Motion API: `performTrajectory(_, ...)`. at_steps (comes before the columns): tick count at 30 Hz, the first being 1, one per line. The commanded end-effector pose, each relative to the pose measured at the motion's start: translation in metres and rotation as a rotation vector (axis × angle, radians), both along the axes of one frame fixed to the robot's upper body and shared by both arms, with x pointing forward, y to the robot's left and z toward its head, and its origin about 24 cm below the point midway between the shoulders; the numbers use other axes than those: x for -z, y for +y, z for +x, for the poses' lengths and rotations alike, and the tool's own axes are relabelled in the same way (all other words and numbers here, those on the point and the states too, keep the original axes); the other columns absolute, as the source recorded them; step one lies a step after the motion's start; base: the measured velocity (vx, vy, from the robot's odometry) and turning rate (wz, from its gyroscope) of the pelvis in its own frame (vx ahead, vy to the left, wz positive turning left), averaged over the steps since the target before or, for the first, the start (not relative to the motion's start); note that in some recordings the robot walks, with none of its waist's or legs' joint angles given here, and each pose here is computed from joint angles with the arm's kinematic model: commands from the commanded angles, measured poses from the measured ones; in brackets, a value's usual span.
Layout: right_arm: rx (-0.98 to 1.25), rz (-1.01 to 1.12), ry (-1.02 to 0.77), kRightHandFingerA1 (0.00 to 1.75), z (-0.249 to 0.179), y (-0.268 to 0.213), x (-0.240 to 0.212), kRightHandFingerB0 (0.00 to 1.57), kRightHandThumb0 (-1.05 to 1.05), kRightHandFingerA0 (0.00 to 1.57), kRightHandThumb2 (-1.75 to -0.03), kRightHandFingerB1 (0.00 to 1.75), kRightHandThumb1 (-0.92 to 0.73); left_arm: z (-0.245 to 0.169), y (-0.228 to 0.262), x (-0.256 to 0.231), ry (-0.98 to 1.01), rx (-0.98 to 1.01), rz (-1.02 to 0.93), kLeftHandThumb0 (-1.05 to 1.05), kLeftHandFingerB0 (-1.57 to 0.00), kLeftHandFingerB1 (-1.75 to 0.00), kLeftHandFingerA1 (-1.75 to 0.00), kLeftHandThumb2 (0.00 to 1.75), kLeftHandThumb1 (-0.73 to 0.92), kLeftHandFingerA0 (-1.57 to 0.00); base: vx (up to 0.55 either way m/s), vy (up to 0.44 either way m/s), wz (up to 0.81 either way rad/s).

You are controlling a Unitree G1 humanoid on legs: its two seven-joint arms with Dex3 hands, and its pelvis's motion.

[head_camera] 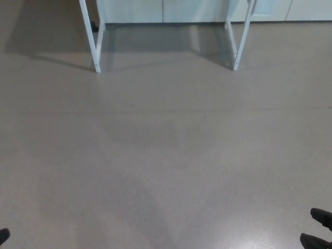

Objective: The robot walk towards a table in front and pick up a black pencil case on the left hand side and put the pencil case into a small container on the right hand side

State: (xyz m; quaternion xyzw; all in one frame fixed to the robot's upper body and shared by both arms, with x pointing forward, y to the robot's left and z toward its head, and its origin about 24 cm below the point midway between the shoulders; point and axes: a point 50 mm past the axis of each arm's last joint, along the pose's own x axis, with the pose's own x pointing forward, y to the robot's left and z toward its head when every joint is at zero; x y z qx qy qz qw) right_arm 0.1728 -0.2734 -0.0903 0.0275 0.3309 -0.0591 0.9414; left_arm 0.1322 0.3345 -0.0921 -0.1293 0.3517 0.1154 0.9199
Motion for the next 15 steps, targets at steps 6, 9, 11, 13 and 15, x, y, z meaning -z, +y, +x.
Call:
performTrajectory(6, 0.037, 0.006, 0.019, 0.59, -0.017, -0.001, 0.007, 0.23, -0.19, 0.31, -0.82, 0.53, -0.35, -0.007, 0.01, -0.004, 0.008, 0.013, 0.048, -0.14, -0.11, -0.48, -0.6, 0.87, 0.39, -0.32, 0.2, 0.216, 0.06)
performTrajectory(9, 0.027, 0.004, 0.006, 0.61, -0.013, 0.0, 0.006, 0.22, -0.2, 0.33, -0.83, 0.53, -0.36, 0.0, 0.01, -0.007, 0.011, 0.016, 0.058, -0.17, -0.25, -0.31, -0.46, 0.56, 0.54, -0.44, 0.21, -0.016, 0.09)
performTrajectory(11, 0.025, 0.002, 0.001, 0.61, -0.01, 0.001, 0.005, 0.23, -0.2, 0.34, -0.83, 0.53, -0.36, 0.003, 0.01, -0.008, 0.006, 0.015, 0.057, -0.15, -0.25, -0.31, -0.46, 0.56, 0.56, -0.44, 0.24, -0.088, 0.11)
performTrajectory(13, 0.031, 0.003, 0.001, 0.62, -0.01, 0.001, 0.005, 0.25, -0.2, 0.36, -0.82, 0.54, -0.35, 0.003, 0.011, -0.008, 0.004, 0.01, 0.052, -0.16, -0.28, -0.32, -0.49, 0.56, 0.55, -0.46, 0.24, -0.161, 0.15)
performTrajectory(15, 0.034, 0.004, 0.004, 0.62, -0.012, 0.001, 0.006, 0.25, -0.2, 0.36, -0.82, 0.54, -0.35, 0.002, 0.011, -0.008, 0.007, 0.009, 0.052, -0.16, -0.28, -0.32, -0.49, 0.56, 0.55, -0.46, 0.26, -0.216, 0.29)
